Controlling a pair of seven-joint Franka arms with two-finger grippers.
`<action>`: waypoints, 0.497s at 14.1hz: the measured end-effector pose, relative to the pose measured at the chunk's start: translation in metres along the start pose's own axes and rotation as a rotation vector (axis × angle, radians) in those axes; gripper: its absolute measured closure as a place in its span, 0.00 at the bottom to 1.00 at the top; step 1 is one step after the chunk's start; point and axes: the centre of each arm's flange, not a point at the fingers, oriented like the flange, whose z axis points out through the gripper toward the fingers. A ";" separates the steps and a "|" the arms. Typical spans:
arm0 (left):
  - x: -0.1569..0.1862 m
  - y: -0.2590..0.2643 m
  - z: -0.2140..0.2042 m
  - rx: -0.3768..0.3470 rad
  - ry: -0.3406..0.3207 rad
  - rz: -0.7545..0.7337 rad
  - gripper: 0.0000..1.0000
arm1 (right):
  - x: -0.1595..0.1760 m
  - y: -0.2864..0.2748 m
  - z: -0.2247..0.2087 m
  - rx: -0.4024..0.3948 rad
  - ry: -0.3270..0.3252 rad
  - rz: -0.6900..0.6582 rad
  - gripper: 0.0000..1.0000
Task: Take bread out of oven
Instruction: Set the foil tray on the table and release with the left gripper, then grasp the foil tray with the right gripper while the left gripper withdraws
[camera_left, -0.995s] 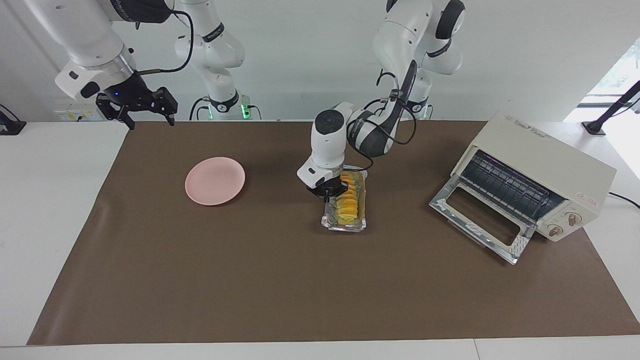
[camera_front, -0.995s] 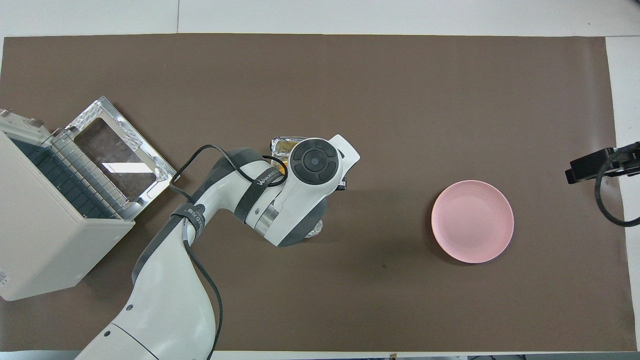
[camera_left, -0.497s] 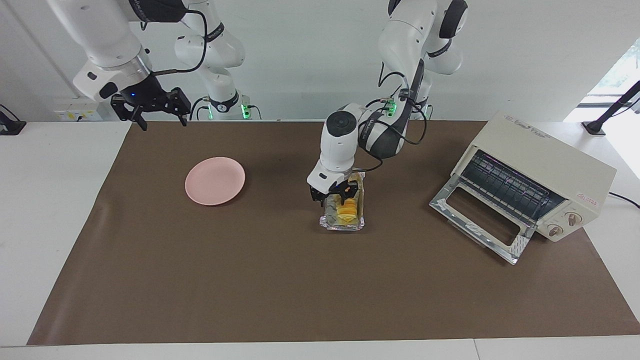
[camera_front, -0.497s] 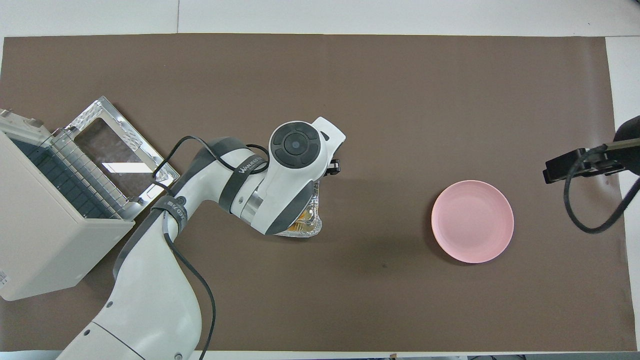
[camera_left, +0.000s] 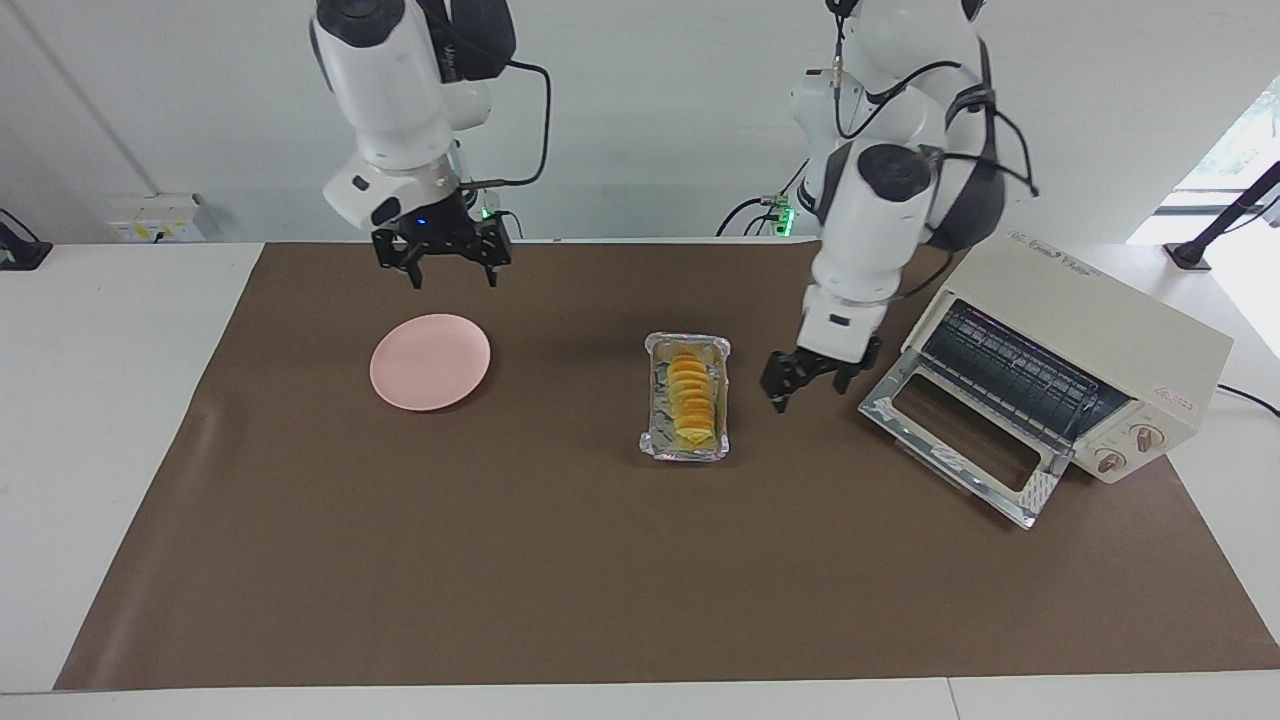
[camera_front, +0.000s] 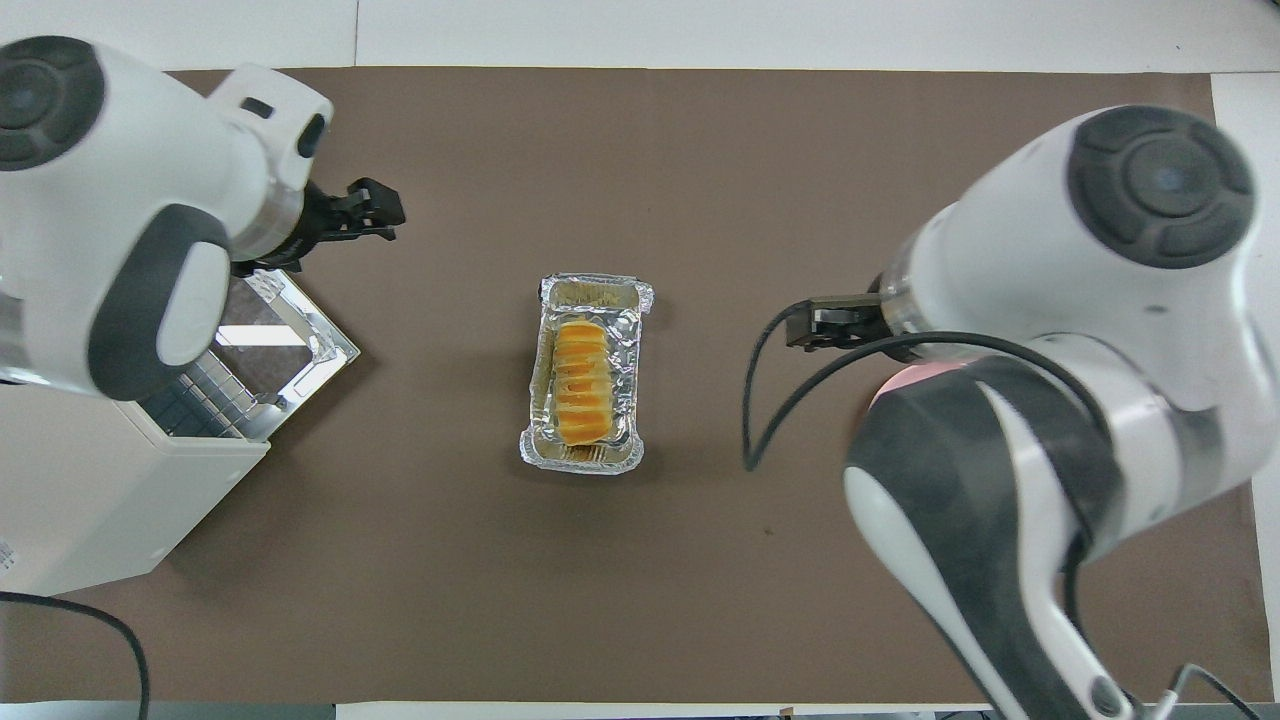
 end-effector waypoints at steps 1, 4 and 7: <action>0.006 -0.034 -0.013 0.013 -0.021 0.013 0.00 | 0.001 -0.037 0.029 0.014 0.009 0.033 0.00; 0.002 -0.103 -0.043 0.042 -0.101 0.033 0.00 | -0.003 -0.131 0.117 0.011 -0.014 0.116 0.00; -0.026 -0.138 -0.077 0.059 -0.198 0.076 0.00 | 0.015 -0.165 0.171 -0.012 0.021 0.146 0.00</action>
